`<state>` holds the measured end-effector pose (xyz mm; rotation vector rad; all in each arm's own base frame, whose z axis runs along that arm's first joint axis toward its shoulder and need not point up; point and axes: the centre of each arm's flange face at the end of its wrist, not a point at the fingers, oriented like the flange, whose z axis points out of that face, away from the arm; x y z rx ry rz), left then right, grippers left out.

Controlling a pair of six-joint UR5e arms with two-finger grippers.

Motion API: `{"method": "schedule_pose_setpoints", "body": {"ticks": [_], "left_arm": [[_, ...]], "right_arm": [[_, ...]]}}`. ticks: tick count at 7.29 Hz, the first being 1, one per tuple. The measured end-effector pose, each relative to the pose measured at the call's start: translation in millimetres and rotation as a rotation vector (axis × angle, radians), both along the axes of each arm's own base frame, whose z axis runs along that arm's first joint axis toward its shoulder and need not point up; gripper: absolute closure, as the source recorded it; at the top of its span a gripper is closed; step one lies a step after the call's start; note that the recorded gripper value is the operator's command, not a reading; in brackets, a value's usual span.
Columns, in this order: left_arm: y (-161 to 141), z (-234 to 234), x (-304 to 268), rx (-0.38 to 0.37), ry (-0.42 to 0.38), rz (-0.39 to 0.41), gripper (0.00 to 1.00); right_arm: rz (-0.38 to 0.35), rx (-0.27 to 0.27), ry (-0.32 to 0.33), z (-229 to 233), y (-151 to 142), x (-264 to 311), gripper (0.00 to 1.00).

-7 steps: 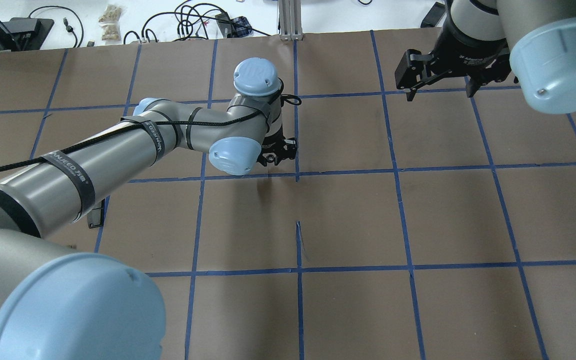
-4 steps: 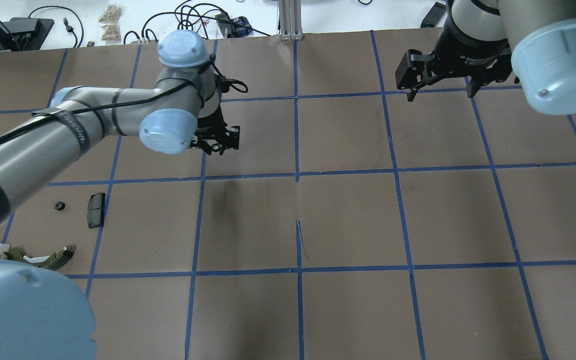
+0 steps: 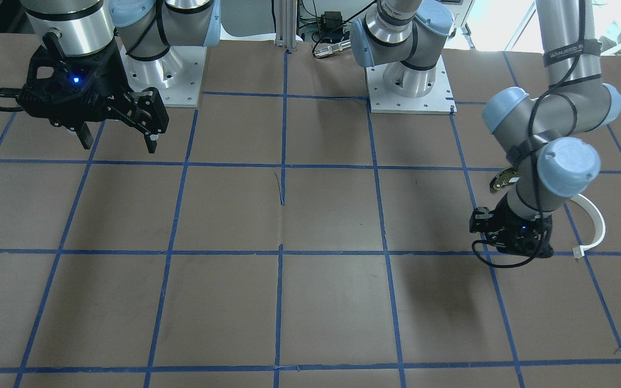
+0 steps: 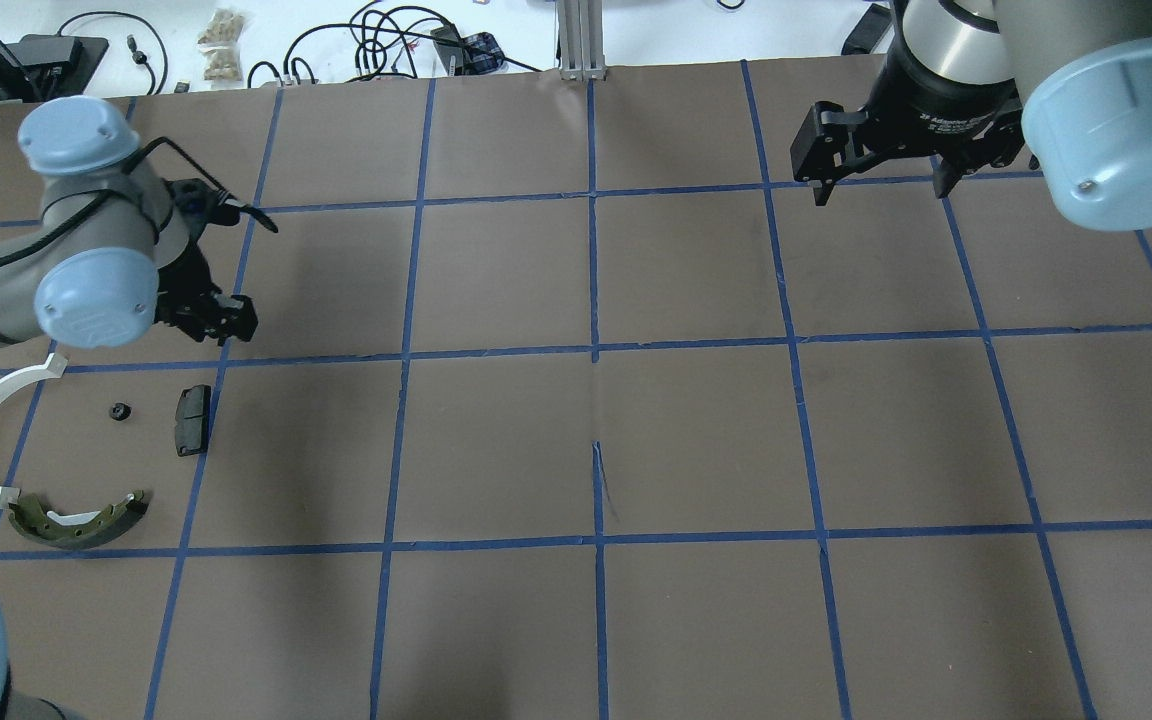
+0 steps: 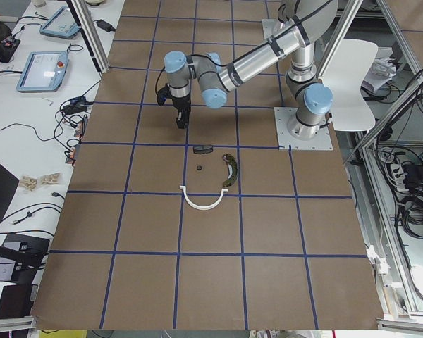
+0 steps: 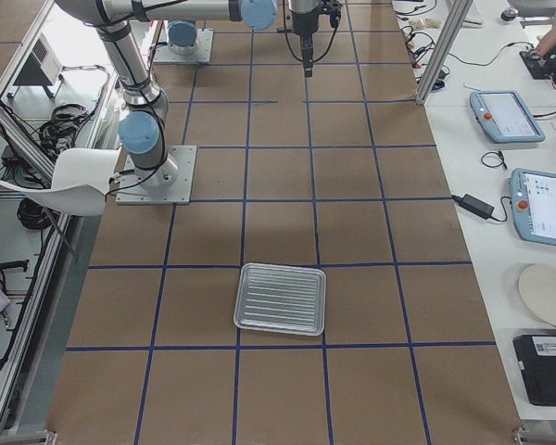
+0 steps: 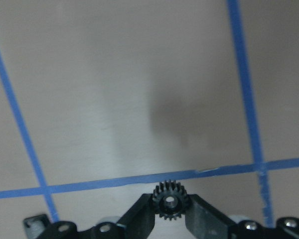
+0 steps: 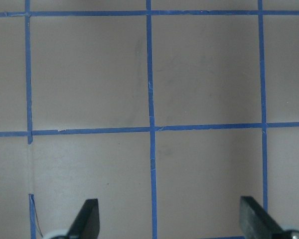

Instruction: Place bearing gear from tray to pile

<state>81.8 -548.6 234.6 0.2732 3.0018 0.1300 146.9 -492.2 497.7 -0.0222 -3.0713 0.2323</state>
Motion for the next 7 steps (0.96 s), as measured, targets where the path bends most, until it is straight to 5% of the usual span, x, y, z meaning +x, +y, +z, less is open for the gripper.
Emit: {"method": "schedule_pose_setpoints", "body": {"ticks": [2,5,6,7], "left_arm": [[28.3,-25.0,77.3,0.007,0.074,0.004,1.00],[43.2,-40.8,97.4,-0.017,0.082,-0.001,1.00],[44.3,-44.5,98.1,-0.026,0.076,-0.008,0.88],[45.6,-47.6,97.7,-0.027,0.075,-0.010,0.23]], "right_arm": [[0.001,0.004,0.000,-1.0,0.9,0.2,0.00],[0.001,0.003,0.000,-1.6,1.0,0.4,0.00],[0.001,0.003,0.000,-1.5,1.0,0.3,0.00],[0.001,0.002,0.000,-1.3,0.9,0.3,0.00]]}}
